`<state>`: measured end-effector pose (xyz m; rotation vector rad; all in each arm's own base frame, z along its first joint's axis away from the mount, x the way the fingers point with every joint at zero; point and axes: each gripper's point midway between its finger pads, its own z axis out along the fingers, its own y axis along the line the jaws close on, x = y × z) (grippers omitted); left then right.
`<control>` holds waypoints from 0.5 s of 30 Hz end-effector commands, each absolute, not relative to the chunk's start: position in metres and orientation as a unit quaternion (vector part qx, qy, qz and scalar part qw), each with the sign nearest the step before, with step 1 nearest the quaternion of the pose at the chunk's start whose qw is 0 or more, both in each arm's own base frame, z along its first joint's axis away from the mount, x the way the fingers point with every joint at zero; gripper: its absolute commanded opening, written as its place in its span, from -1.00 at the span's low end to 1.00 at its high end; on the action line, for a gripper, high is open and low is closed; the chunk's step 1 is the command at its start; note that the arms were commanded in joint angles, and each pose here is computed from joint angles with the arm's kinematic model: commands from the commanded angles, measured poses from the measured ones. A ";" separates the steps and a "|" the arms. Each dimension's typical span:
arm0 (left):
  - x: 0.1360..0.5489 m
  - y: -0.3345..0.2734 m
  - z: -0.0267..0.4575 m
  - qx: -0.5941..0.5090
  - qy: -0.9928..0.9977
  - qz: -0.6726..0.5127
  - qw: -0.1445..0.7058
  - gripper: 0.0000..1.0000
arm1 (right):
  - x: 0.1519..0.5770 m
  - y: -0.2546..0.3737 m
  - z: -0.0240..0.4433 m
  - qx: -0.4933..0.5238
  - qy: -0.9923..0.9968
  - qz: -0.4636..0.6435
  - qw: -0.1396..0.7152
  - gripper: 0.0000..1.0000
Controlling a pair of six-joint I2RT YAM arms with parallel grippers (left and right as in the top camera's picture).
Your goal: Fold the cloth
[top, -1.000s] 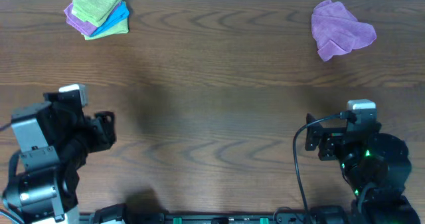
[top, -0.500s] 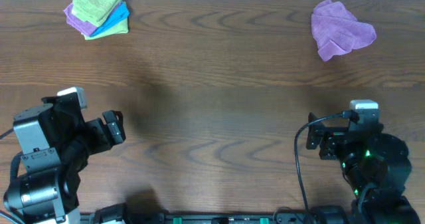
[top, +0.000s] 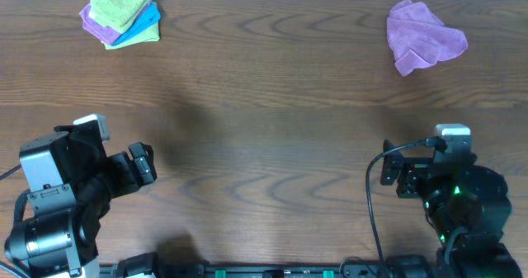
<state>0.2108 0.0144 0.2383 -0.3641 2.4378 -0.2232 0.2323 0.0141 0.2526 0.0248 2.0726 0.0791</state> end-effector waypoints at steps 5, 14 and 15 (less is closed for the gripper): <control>0.234 0.010 0.277 -0.042 0.887 -0.041 0.457 0.91 | 0.232 0.011 0.251 0.020 0.860 0.029 0.509 0.99; 0.251 0.002 0.240 0.019 0.807 -0.016 0.590 0.91 | 0.232 0.011 0.251 0.020 0.860 0.029 0.509 0.99; 0.250 0.002 0.234 0.019 0.803 -0.015 0.596 0.91 | 0.232 0.011 0.251 0.020 0.860 0.029 0.509 0.98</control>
